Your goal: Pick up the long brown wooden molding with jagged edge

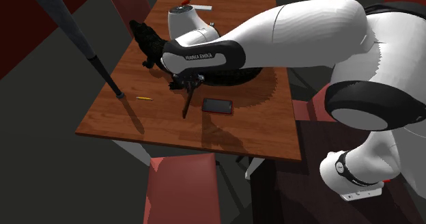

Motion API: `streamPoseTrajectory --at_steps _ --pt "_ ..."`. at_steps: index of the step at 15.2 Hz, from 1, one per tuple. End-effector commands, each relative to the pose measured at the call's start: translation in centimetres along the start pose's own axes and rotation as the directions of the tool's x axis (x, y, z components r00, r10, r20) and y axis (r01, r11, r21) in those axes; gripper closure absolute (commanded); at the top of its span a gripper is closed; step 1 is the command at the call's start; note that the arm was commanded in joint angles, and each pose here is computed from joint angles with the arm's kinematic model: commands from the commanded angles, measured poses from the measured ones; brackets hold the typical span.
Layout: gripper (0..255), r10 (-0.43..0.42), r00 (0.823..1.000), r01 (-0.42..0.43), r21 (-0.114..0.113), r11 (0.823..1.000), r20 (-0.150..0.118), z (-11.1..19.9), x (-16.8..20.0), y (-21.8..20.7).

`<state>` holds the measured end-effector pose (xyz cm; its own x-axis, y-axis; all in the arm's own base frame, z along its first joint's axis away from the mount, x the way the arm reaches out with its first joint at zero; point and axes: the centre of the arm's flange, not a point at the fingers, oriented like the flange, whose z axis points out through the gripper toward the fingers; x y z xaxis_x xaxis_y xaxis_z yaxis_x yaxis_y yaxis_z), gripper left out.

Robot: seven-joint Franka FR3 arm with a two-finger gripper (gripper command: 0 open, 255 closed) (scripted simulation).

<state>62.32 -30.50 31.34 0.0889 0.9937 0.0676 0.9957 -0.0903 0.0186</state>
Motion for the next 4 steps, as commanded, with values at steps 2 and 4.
streamPoseTrajectory --at_steps 2,4 --pt "255 0.0 1.0 0.0 0.0 1.0 0.0 -1.6 0.07 0.03" --pt "255 0.0 1.0 0.0 0.0 1.0 0.0 -1.68 0.08 0.04"
